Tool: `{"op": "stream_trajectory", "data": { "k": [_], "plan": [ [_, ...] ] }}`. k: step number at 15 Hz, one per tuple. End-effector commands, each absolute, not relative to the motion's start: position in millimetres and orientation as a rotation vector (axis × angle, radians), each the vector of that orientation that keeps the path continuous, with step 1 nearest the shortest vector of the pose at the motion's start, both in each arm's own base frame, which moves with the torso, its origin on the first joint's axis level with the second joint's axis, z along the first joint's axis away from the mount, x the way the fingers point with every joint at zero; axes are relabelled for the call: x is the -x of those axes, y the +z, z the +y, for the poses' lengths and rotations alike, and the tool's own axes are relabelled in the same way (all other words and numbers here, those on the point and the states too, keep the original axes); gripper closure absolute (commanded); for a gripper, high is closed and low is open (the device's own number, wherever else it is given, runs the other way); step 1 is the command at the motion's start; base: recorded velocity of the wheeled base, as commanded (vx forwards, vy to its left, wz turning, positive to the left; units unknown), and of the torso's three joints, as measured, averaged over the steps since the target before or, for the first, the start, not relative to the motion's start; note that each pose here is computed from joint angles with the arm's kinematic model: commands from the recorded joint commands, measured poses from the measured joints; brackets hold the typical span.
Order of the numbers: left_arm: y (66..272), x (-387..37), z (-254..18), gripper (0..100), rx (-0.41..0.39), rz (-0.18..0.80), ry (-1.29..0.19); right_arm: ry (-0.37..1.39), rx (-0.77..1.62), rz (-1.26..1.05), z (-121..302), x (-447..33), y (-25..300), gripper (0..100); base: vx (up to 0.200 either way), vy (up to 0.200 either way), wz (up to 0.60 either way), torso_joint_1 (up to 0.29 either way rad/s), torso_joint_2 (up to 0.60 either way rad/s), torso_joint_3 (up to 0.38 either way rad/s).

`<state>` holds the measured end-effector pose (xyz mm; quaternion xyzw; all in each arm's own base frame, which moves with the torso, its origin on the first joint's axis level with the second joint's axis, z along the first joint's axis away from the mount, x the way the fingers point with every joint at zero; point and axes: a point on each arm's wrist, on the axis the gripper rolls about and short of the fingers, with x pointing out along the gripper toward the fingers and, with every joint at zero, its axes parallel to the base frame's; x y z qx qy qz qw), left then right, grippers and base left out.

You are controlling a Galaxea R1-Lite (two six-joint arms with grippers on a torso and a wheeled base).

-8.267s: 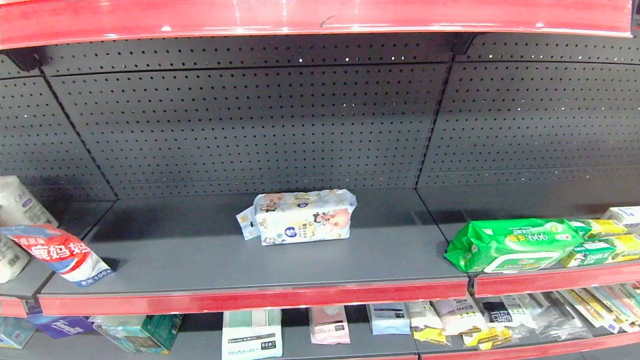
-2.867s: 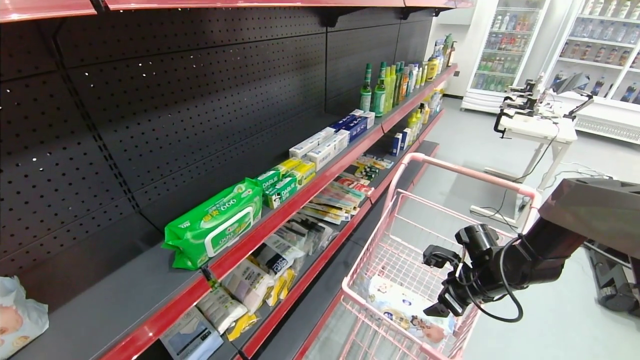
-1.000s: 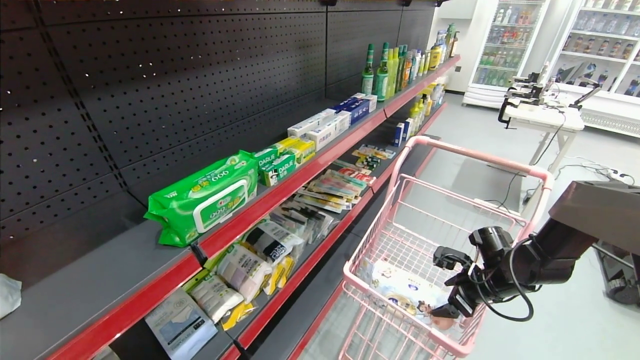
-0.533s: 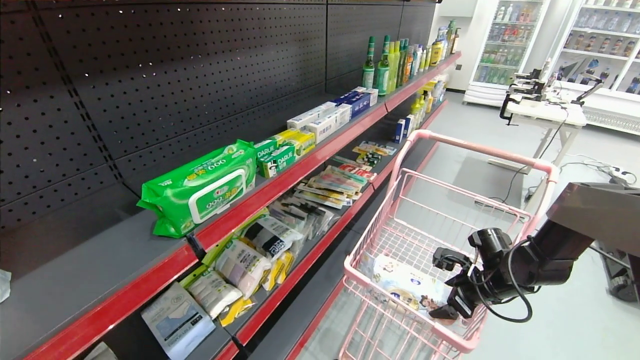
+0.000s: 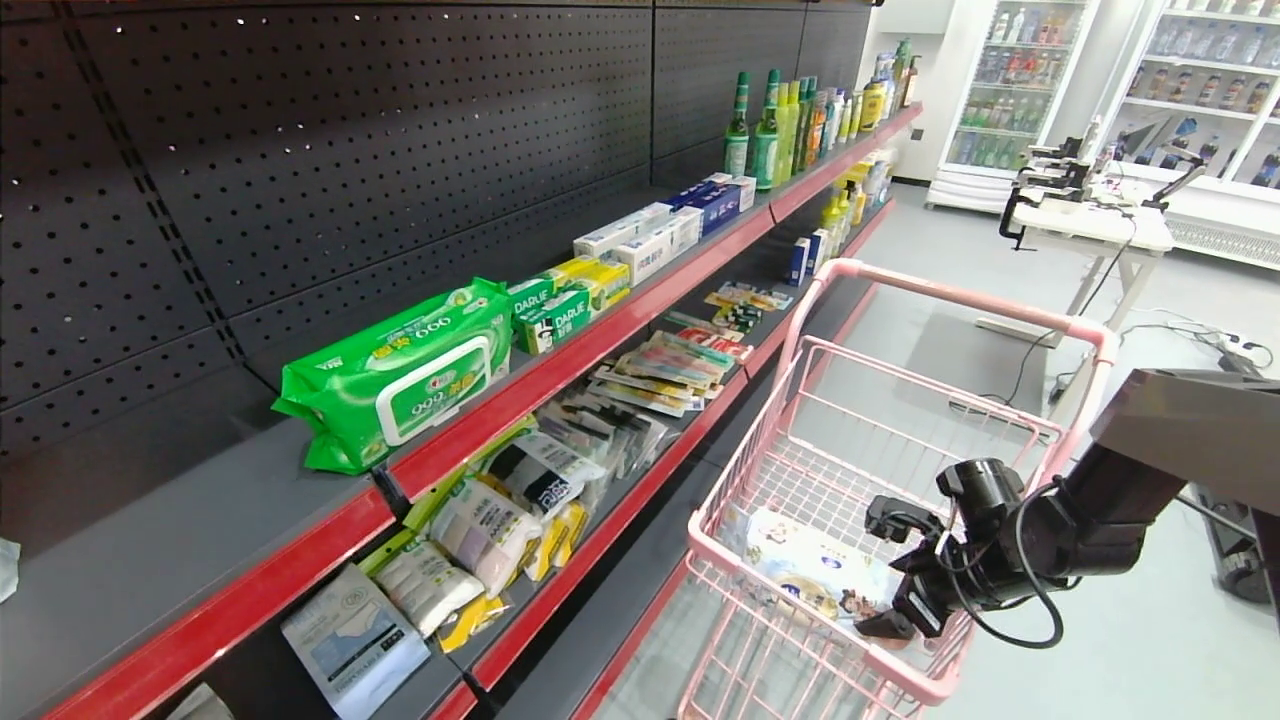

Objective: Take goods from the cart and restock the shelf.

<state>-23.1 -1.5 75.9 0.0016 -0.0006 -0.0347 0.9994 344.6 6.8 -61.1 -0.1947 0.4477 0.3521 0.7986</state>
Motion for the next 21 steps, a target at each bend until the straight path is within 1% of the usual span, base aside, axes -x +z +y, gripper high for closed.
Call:
{"op": "stream_trajectory", "data": {
  "k": [1, 5, 10, 12, 19, 20, 21],
  "plan": [
    [76, 23, -1, 0, -0.003, -0.002, -0.069, 0.757, 0.417, 0.961, 7, -342, -66, 0, 0.000, 0.000, 0.00, 0.000, 0.00, 0.000],
    [76, 23, -1, 0, -0.003, -0.002, -0.069, 0.751, 0.424, 0.947, 8, -344, -68, 0, 0.000, 0.000, 0.00, -0.010, 0.02, 0.014],
    [76, 23, -1, 0, -0.003, -0.002, -0.071, 0.771, 0.418, 0.932, 9, -345, -67, 0, 0.000, 0.000, 0.00, -0.094, 0.26, 0.146],
    [76, 23, -1, 0, -0.003, 0.000, -0.069, 0.793, 0.395, 0.918, 10, -346, -66, 0, 0.000, 0.000, 0.00, -0.011, 0.04, 0.025],
    [76, 23, -1, 0, -0.003, -0.002, -0.069, 0.780, 0.411, 0.899, 11, -353, -64, 0, 0.000, 0.000, 0.00, 0.000, 0.00, 0.000],
    [76, 23, -1, 0, -0.003, -0.002, -0.069, 0.778, 0.410, 0.901, 11, -352, -64, 100, 0.000, 0.000, 0.00, 0.000, 0.00, 0.000],
    [76, 23, -1, 0, -0.003, 0.000, -0.069, 0.782, 0.411, 0.901, 13, -353, -66, 100, 0.000, 0.000, 0.00, 0.000, 0.00, 0.000]
  ]
}}
